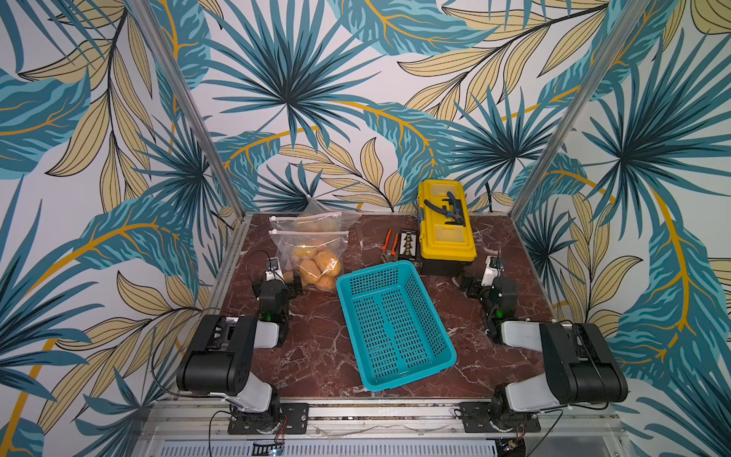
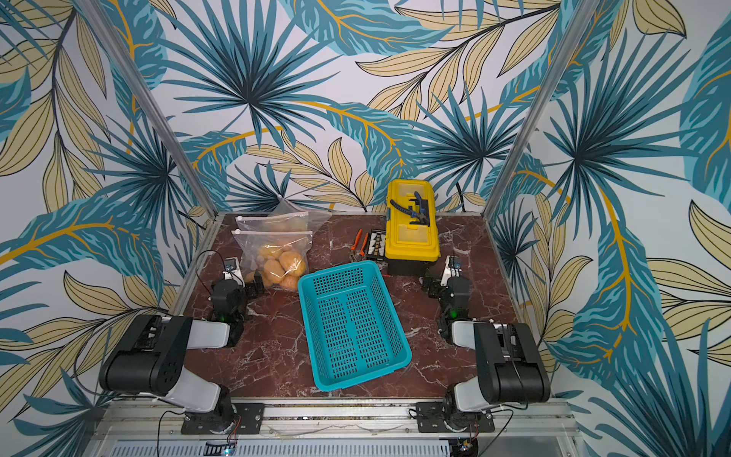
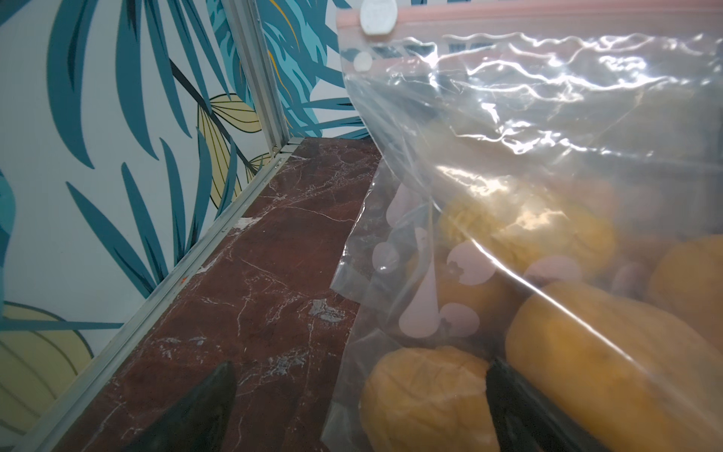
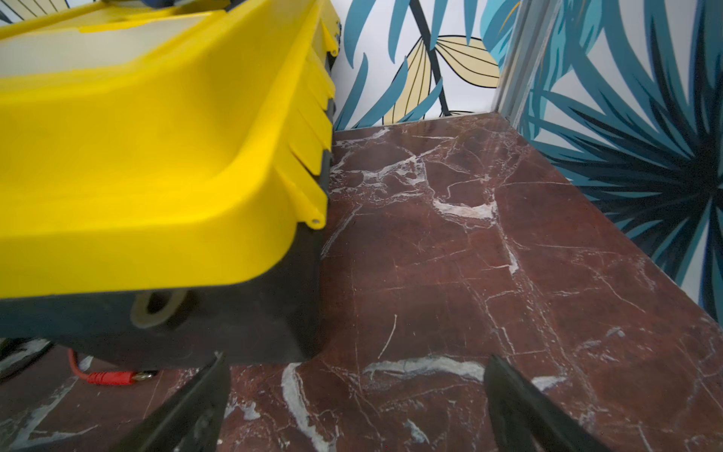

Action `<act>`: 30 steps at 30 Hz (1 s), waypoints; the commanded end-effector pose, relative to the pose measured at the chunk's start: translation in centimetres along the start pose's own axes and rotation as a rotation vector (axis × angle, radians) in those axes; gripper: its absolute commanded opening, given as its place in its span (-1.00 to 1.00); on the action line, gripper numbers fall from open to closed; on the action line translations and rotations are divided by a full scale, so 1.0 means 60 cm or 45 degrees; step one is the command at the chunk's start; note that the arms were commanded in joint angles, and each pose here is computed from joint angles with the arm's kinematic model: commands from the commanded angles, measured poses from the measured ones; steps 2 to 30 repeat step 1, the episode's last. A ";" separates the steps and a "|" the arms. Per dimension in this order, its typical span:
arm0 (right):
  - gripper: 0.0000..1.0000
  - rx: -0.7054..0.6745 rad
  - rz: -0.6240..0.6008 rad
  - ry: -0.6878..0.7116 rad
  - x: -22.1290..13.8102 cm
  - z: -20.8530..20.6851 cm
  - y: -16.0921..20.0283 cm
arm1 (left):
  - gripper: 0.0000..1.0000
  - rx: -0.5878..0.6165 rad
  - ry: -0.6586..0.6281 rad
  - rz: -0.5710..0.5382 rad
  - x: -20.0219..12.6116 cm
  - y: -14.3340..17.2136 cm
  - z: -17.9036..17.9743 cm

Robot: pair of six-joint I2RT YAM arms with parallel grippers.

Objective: Put the potatoes into a zipper bag and zip it
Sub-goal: Reset both arms

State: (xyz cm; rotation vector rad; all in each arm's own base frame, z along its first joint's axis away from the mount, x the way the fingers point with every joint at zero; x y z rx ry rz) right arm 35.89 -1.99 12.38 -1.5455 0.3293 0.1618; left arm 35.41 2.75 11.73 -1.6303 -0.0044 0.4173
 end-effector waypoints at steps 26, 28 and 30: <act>0.99 -0.054 0.028 -0.054 0.004 0.015 0.003 | 0.99 -0.020 0.016 -0.050 0.005 -0.019 -0.003; 0.99 -0.054 0.028 -0.054 0.004 0.015 0.003 | 0.99 -0.020 0.016 -0.050 0.005 -0.019 -0.003; 0.99 -0.054 0.028 -0.054 0.004 0.015 0.003 | 0.99 -0.020 0.016 -0.050 0.005 -0.019 -0.003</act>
Point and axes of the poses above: each gripper's point midway between its finger pads, its own x axis out along the fingers, its own z axis along the line the jaws close on, y = z × x, the point moved 4 cm from there along -x, back along the fingers, and after that the axes turned 4 degrees about -x, right-handed, at the moved point
